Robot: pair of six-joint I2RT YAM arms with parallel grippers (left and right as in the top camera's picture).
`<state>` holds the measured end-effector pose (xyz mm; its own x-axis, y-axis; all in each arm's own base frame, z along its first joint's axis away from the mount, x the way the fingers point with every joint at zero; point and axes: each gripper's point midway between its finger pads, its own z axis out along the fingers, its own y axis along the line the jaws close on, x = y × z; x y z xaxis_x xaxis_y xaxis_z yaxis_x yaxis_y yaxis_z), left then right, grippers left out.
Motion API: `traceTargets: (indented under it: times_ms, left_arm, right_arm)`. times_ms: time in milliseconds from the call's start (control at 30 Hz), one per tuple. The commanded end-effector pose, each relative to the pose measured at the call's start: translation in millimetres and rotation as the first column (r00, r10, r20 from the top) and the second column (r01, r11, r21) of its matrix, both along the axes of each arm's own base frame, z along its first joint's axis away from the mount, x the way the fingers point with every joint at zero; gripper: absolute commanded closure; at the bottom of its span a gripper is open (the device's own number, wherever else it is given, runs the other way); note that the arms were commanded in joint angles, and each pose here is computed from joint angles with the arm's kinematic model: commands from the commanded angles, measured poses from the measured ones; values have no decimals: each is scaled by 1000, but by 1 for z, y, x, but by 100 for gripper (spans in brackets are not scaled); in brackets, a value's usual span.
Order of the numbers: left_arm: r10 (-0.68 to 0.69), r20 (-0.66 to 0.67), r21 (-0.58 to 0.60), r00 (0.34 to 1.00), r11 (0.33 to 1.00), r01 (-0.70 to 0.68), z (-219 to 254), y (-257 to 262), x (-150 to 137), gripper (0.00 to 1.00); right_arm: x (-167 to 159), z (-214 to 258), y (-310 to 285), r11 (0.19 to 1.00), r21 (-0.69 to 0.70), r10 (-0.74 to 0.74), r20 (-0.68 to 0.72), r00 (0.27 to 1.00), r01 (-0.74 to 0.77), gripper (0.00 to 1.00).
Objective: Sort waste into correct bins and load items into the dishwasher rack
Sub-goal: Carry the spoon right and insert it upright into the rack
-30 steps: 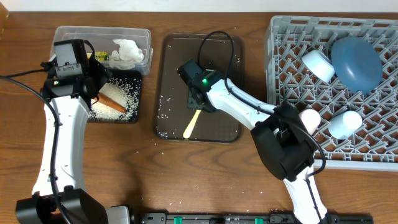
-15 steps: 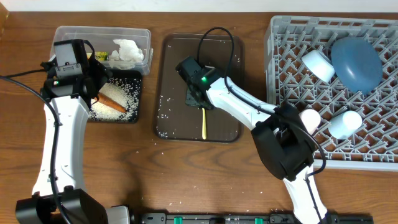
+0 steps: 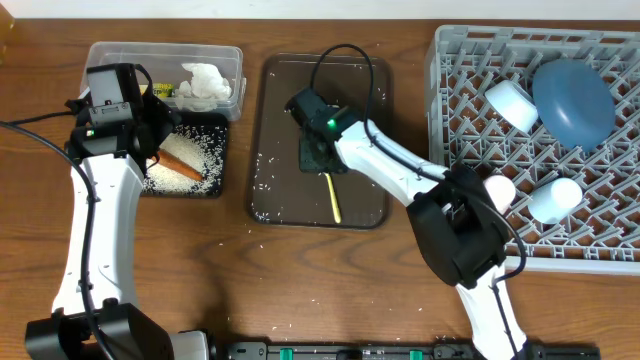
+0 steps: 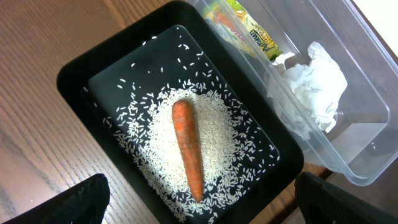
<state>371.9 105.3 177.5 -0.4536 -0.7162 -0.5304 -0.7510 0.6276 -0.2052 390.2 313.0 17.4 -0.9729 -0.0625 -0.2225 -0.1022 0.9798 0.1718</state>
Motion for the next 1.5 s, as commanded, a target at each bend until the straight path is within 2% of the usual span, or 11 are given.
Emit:
traceTargets:
  times_ms: [0,267,433,667,1000,1200,1267,1367,1400,1467]
  left_arm:
    - [2,13,10,1000,1000,-2,7,3,3,3]
    - [2,10,10,1000,1000,-2,7,3,2,2]
    - [2,10,10,1000,1000,-2,7,3,2,2]
    - [2,10,10,1000,1000,-2,7,3,2,2]
    - [2,10,10,1000,1000,-2,7,3,2,2]
    - [2,10,10,1000,1000,-2,7,3,2,2]
    - [2,10,10,1000,1000,-2,7,3,2,2]
    - [2,10,10,1000,1000,-2,7,3,2,2]
    - [2,10,10,1000,1000,-2,7,3,2,2]
    - [2,10,10,1000,1000,-2,7,3,2,2]
  right_arm:
    - [14,47,-6,985,66,156,66,986,-160,99]
    - [46,169,-83,982,56,155,310,938,-180,99]
    - [68,209,-158,999,-36,37,417,908,-25,99]
    - [96,187,-229,980,-108,-103,433,896,164,99]
    - [102,121,-264,949,-106,-236,388,891,298,99]
    - [99,98,-266,947,-101,-245,389,888,305,98]
    - [98,95,-266,947,-103,-244,385,890,304,89]
    - [99,96,-266,947,-100,-244,391,888,305,65]
    - [100,97,-265,948,-97,-244,392,887,303,60]
    - [101,99,-263,951,-85,-242,395,886,298,57]
